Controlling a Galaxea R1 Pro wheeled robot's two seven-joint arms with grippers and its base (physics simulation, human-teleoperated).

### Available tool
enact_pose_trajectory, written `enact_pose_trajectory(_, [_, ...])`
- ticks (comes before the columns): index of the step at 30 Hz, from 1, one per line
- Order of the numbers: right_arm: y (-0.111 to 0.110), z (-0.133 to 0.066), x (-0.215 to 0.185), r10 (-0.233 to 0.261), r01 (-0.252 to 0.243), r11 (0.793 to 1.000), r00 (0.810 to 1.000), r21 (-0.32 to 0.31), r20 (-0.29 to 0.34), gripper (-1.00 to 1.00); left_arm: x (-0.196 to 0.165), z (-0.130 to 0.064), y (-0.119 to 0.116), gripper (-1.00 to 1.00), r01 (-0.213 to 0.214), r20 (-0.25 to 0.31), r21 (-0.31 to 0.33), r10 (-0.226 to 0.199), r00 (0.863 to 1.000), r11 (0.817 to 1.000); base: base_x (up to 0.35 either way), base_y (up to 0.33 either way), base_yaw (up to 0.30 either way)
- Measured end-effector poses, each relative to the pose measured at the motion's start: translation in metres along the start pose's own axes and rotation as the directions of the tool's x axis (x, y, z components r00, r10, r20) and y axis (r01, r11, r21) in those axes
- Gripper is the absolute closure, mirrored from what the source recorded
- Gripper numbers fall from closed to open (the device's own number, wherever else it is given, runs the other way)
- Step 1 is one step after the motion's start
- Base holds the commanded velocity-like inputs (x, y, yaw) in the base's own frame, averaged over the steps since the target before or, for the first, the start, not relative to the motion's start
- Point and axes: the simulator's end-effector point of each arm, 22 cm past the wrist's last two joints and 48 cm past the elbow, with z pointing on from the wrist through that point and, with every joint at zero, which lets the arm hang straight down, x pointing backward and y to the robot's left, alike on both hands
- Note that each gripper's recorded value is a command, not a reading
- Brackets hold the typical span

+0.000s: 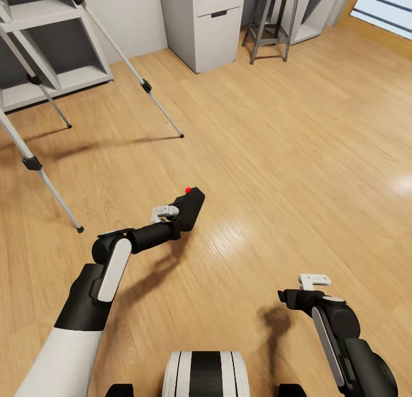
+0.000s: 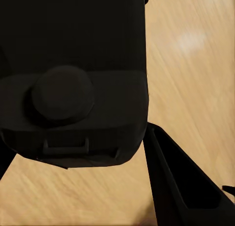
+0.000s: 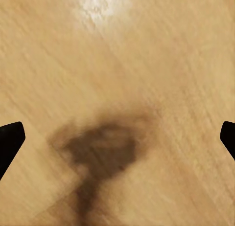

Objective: Attach the digital camera to the camera tripod in the bedroom.

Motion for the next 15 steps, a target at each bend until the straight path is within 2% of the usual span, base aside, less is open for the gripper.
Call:
enact_pose_trajectory(10, [-0.0005,0.0000,-0.0001,-0.001,0.001,1.000,1.000,0.001,0.000,-1.00,-0.0002,0.0005,0.0017,1.00,0.000,0.001,-0.011,0.000,1.000,1.000,0.000,0.000,0.000])
enact_pose_trajectory(15, [-0.0011,-0.0078,-0.0076,0.001,-0.001,1.000,1.000,0.000,0.020,-1.00,-0.0087,-0.0059,-0.0073,1.00,-0.011,0.016,-0.004,0.011,1.000,1.000,0.000,0.000,0.000])
